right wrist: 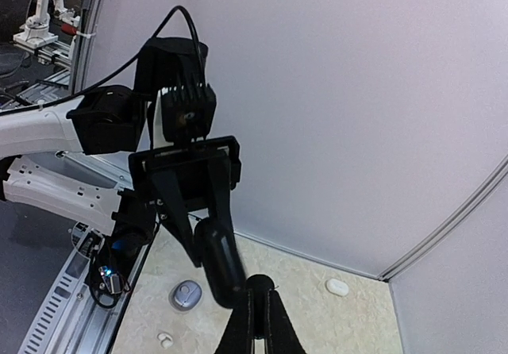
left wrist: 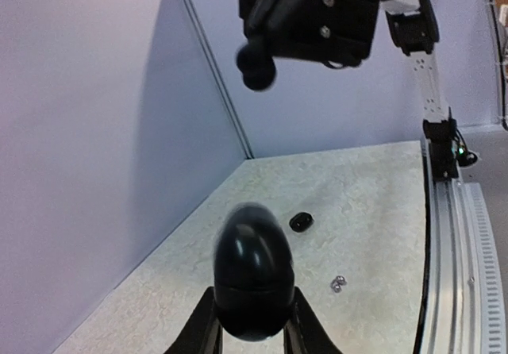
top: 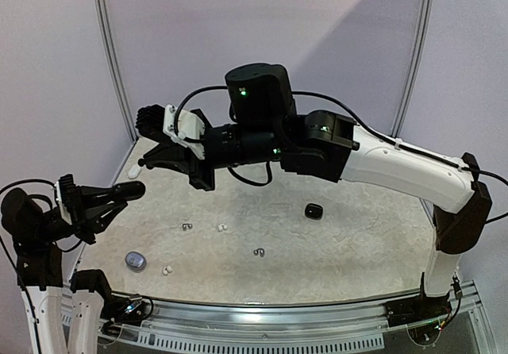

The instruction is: Insert the wireless bluetooth earbuds into the charging case

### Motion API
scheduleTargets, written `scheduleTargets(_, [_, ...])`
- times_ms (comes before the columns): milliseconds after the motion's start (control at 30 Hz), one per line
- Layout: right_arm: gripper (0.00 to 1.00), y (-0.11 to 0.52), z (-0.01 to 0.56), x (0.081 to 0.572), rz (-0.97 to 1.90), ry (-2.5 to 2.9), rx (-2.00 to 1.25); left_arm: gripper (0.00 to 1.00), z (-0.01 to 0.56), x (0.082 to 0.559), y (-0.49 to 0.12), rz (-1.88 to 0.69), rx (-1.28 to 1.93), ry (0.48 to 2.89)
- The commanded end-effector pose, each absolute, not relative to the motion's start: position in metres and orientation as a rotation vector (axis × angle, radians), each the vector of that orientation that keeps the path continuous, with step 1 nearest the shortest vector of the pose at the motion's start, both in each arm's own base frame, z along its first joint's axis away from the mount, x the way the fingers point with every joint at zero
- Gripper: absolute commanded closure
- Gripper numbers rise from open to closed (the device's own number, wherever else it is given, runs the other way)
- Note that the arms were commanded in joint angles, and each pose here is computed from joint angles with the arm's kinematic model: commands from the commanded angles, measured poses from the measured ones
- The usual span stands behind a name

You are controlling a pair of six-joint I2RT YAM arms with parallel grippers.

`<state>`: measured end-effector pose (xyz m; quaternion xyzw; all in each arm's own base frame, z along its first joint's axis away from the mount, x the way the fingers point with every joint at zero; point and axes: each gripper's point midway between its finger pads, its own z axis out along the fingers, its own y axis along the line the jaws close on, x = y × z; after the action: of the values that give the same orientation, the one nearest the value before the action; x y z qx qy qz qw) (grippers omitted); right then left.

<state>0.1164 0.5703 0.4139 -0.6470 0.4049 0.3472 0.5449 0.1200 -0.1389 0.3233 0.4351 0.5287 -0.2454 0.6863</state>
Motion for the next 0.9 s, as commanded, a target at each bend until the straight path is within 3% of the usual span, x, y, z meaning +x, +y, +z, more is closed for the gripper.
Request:
scheduleTargets(0, [1.0,0.586,0.437,0.105,0.842,0.859,-1.481,1.0,0.308,0.11,-0.149,-0.643,1.115,1.168])
scheduleTargets(367, [1.0,0.604,0.43,0.105,0.796,0.842,-1.485,1.0,0.318,0.154,-0.145,-0.839,0.811,1.348])
scheduleTargets(567, [1.0,0.586,0.418,0.162,0.762,1.069,-1.385,1.0,0.321,0.174,-0.137,-0.876,0.656,1.431])
scheduleTargets(700, [1.0,0.572,0.359,0.2,0.763,1.352,-1.405,1.0,0.321,0.184,-0.129,-0.943,0.487,1.472])
scheduleTargets(867, [1.0,0.559,0.255,0.205,0.843,1.683,-1.524,1.0,0.31,0.192,-0.123,-1.063,0.289,1.522])
